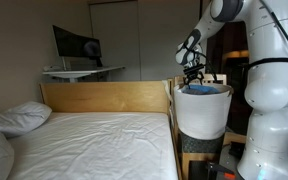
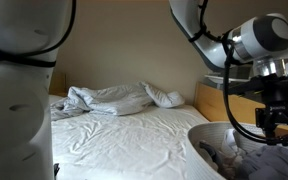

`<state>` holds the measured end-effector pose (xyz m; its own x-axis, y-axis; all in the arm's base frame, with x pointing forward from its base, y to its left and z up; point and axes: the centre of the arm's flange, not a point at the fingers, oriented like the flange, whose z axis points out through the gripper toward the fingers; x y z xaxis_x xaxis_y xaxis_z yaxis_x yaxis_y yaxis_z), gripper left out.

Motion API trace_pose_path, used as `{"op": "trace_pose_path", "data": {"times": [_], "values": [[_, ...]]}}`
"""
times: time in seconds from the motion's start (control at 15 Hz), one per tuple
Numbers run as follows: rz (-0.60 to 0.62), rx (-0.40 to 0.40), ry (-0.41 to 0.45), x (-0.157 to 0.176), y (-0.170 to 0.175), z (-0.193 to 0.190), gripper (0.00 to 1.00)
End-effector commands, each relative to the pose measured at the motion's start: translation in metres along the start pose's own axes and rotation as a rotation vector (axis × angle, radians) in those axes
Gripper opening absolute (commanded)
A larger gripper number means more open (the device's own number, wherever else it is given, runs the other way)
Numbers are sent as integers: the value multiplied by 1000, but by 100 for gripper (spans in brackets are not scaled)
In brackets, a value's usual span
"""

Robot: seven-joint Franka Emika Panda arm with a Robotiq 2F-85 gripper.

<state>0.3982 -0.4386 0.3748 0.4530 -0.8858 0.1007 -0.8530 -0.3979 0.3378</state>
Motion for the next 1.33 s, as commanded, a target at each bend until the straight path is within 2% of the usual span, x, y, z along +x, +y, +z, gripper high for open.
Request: {"op": "trace_pose_path", "data": {"times": [0.0,0.4,0.6,0.67,0.8,1.27], "values": [[-31,10,-39,-17,-14,17,100],[-35,-59,-79,-20,-7,56,100],[-55,-96,-64,-27,-7,68,100],[-60,-111,-53,-29,-8,71,75],[-75,-117,-50,-29,-10,69,68],[-97,-91,-37,-34,-26,52,21]]}}
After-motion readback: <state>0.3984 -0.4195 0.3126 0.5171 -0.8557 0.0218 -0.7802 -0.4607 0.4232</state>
